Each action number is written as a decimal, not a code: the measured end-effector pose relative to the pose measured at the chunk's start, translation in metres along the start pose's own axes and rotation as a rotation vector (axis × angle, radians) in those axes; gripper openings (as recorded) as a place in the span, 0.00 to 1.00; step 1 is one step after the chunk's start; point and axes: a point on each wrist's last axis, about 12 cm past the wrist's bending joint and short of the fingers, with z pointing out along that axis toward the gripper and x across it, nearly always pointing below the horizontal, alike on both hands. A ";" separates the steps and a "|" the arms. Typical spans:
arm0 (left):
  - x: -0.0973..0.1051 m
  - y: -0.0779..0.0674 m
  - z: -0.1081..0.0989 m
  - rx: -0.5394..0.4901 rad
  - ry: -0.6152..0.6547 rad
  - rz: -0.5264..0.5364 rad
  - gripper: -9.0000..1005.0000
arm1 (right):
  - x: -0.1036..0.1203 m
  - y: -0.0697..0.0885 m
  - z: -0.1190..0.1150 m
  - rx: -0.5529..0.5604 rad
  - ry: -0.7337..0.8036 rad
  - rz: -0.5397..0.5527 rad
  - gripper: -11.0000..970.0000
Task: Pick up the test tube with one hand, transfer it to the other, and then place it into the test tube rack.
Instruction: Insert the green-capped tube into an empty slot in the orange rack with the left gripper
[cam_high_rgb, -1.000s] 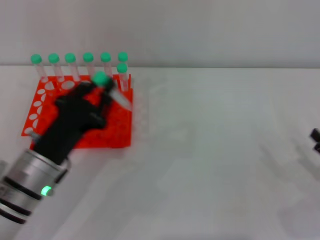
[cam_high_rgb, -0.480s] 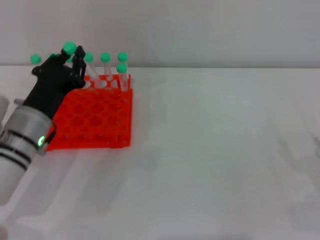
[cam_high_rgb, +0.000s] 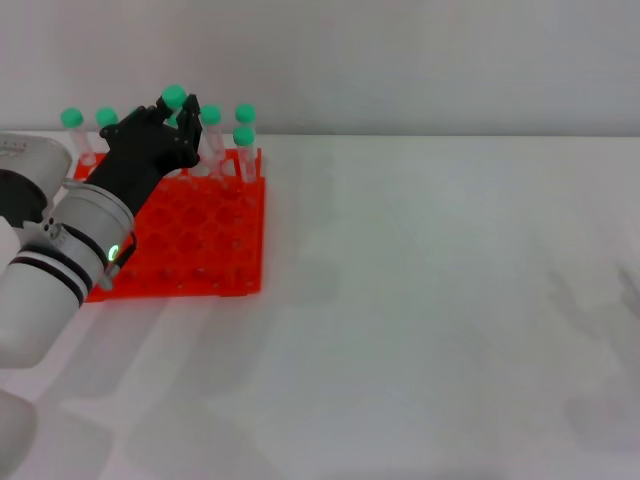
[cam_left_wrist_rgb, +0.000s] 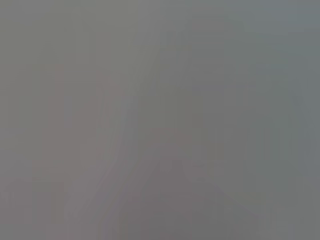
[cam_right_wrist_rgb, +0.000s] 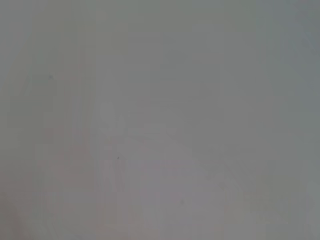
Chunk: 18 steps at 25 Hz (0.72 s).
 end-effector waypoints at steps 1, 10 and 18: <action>0.000 0.000 0.001 -0.001 0.006 0.003 0.26 | 0.000 0.000 0.001 0.000 0.003 0.000 0.91; 0.002 -0.001 0.007 0.001 0.047 0.048 0.26 | 0.000 0.001 0.005 0.000 0.009 0.000 0.91; 0.003 -0.003 0.014 -0.005 0.099 0.079 0.26 | 0.000 0.001 0.005 0.000 0.009 0.001 0.91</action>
